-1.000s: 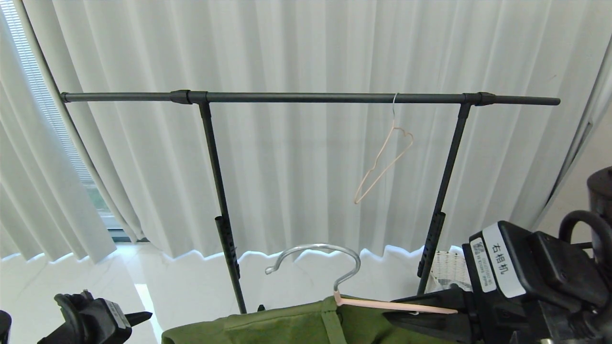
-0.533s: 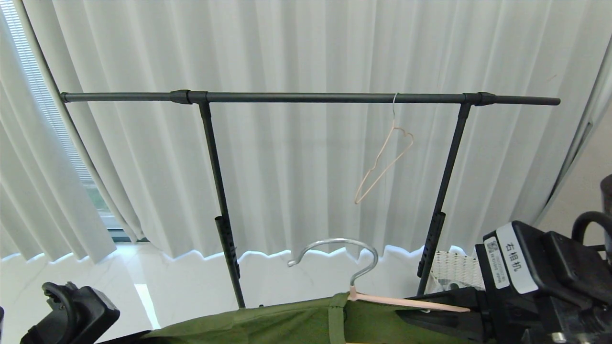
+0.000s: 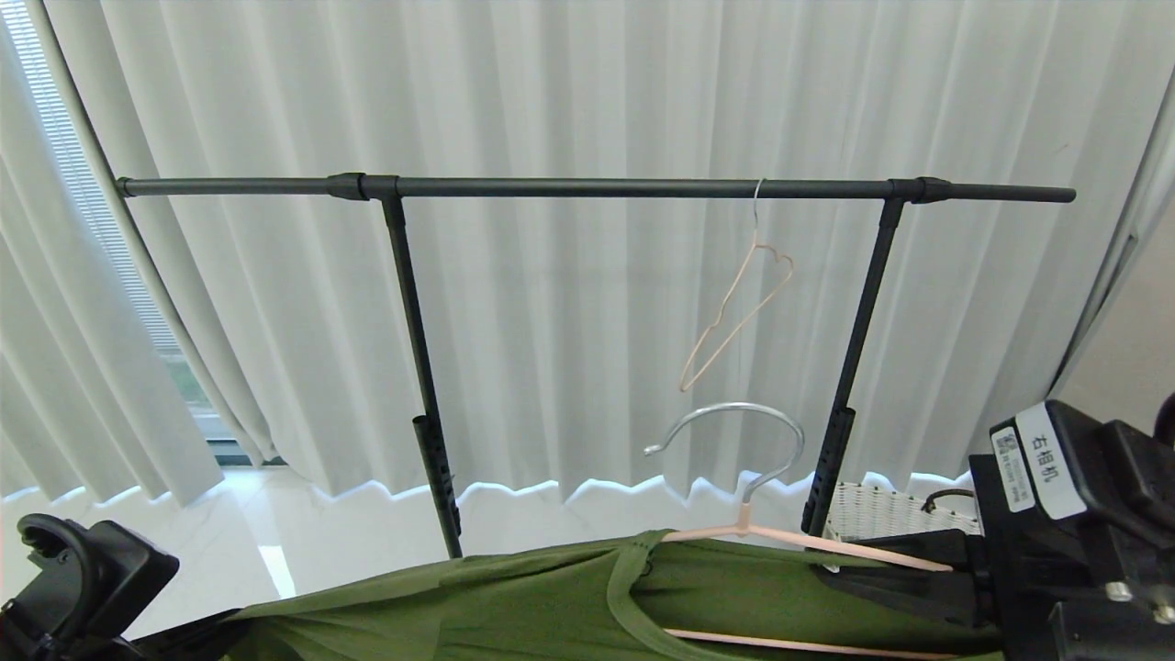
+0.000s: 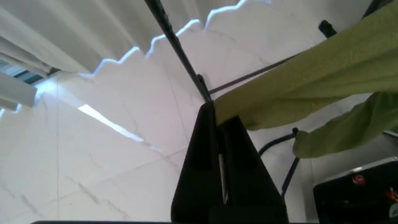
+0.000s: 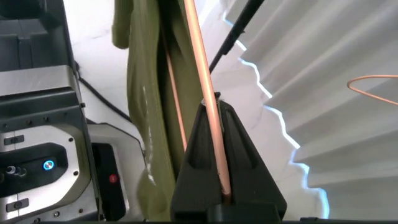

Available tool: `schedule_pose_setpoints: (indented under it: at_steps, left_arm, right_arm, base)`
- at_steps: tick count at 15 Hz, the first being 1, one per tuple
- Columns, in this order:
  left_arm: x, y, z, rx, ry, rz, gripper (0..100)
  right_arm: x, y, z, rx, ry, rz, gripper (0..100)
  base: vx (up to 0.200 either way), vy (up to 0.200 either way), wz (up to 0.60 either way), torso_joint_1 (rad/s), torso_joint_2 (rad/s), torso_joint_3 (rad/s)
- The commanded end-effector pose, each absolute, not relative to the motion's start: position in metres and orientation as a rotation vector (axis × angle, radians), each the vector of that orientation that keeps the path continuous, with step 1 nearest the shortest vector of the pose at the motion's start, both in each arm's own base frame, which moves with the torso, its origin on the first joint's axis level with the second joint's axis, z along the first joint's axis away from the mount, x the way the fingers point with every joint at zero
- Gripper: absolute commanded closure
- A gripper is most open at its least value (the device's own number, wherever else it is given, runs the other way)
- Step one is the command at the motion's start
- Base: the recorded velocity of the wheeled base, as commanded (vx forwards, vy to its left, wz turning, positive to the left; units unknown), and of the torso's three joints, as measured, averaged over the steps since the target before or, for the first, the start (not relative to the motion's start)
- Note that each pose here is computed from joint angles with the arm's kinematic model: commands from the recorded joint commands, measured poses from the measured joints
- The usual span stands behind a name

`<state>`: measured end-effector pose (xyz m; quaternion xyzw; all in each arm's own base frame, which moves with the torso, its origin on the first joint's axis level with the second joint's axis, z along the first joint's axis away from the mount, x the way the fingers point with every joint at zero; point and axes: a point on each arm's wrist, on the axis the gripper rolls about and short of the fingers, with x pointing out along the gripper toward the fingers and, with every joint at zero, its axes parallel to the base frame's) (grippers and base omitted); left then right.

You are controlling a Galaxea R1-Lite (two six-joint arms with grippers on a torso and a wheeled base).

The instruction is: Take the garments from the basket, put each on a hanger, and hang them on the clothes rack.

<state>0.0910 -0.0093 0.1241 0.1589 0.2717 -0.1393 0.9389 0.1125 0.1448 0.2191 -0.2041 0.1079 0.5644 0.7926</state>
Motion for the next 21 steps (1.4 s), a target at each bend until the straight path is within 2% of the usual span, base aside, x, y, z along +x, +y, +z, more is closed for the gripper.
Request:
schedule_pose_setpoints:
  at_steps: [1,2,5,10,13,18,21]
  left_arm:
    - [0.089,-0.011,0.127,0.332,0.529,-0.298,100]
    - [0.088,-0.011,0.128,0.332,0.520,-0.304,0]
    - [0.084,-0.013,0.130,0.333,0.487,-0.323,0]
    - [0.087,-0.015,0.157,0.336,0.368,-0.324,0]
    - [0.095,-0.016,0.166,0.329,0.358,-0.314,0]
    - [0.105,-0.018,0.170,0.330,0.373,-0.321,0]
    - [0.109,-0.018,0.175,0.331,0.367,-0.318,0]
  right_arm:
    - [0.113,0.145,0.219,-0.439,0.231,1.213,100]
    - [0.113,0.145,0.219,-0.438,0.232,1.213,100]
    - [0.117,0.142,0.220,-0.428,0.245,1.167,100]
    - [0.134,0.121,0.216,-0.357,0.374,0.886,100]
    - [0.137,0.120,0.218,-0.236,0.425,0.768,100]
    - [0.155,0.140,0.229,-0.128,0.426,0.759,100]
    - [0.167,0.152,0.230,-0.121,0.407,0.762,100]
  base:
    - [0.000,0.000,0.00,0.000,0.00,0.000]
    - [0.000,0.000,0.00,0.000,0.00,0.000]
    - [0.000,0.000,0.00,0.000,0.00,0.000]
    - [0.000,0.000,0.00,0.000,0.00,0.000]
    - [0.000,0.000,0.00,0.000,0.00,0.000]
    - [0.000,0.000,0.00,0.000,0.00,0.000]
    - [0.000,0.067,0.00,0.001,0.00,-0.001]
